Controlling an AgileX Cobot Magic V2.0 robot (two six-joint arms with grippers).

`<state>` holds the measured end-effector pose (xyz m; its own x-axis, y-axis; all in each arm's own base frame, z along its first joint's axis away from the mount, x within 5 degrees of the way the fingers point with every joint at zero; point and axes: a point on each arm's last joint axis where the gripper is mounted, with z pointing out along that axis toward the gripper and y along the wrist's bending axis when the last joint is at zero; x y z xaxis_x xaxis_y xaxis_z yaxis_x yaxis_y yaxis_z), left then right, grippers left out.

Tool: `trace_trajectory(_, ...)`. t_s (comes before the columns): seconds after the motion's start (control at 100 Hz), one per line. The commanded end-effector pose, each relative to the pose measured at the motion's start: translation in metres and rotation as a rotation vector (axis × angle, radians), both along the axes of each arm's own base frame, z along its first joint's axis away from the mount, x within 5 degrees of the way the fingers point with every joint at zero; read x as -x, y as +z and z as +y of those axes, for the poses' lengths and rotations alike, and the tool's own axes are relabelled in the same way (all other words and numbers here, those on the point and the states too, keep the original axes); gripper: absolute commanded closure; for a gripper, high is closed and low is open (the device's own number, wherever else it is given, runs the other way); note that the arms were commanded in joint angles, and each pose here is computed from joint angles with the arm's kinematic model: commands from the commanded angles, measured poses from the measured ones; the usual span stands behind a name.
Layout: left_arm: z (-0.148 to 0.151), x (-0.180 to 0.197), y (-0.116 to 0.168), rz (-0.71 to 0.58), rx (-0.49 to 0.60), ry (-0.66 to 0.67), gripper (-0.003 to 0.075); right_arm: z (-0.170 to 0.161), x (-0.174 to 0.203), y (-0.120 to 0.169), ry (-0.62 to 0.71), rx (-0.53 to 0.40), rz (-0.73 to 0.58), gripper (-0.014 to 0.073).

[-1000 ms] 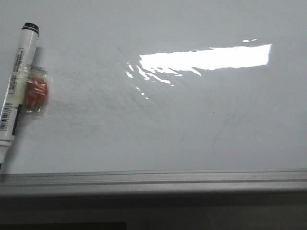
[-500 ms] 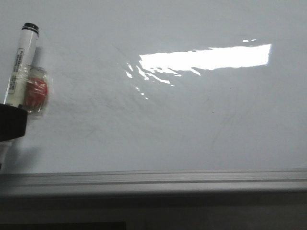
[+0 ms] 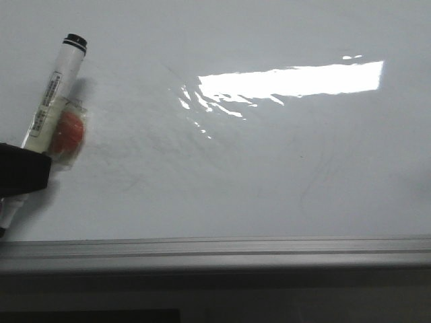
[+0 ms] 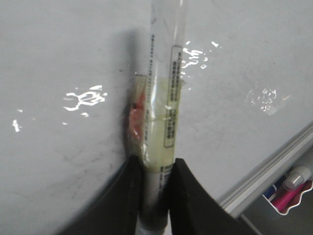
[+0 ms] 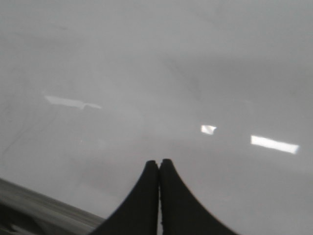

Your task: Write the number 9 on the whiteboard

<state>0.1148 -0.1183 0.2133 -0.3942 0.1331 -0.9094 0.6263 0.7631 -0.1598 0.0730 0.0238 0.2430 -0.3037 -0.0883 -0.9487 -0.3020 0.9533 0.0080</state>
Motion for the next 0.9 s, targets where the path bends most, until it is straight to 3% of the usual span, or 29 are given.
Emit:
trace_trajectory(0.0,-0.003,-0.004,0.005,-0.024,0.015,0.010,0.0741,0.007,-0.004,0.022,0.073,-0.007,-0.048,0.0627)
trace_trajectory(0.27,-0.013,0.005,0.018,-0.260,-0.116,-0.207,0.0741,0.050,-0.020,0.064,0.374,0.019,0.040,0.0295)
trace_trajectory(0.56,-0.026,0.013,0.033,-0.466,-0.186,-0.371,0.0741,0.115,-0.038,0.094,0.615,0.055,0.087,0.0287)
trace_trajectory(0.89,-0.027,0.014,0.035,-0.529,-0.204,-0.408,0.0741,0.168,-0.062,0.103,0.675,0.073,0.111,0.0287)
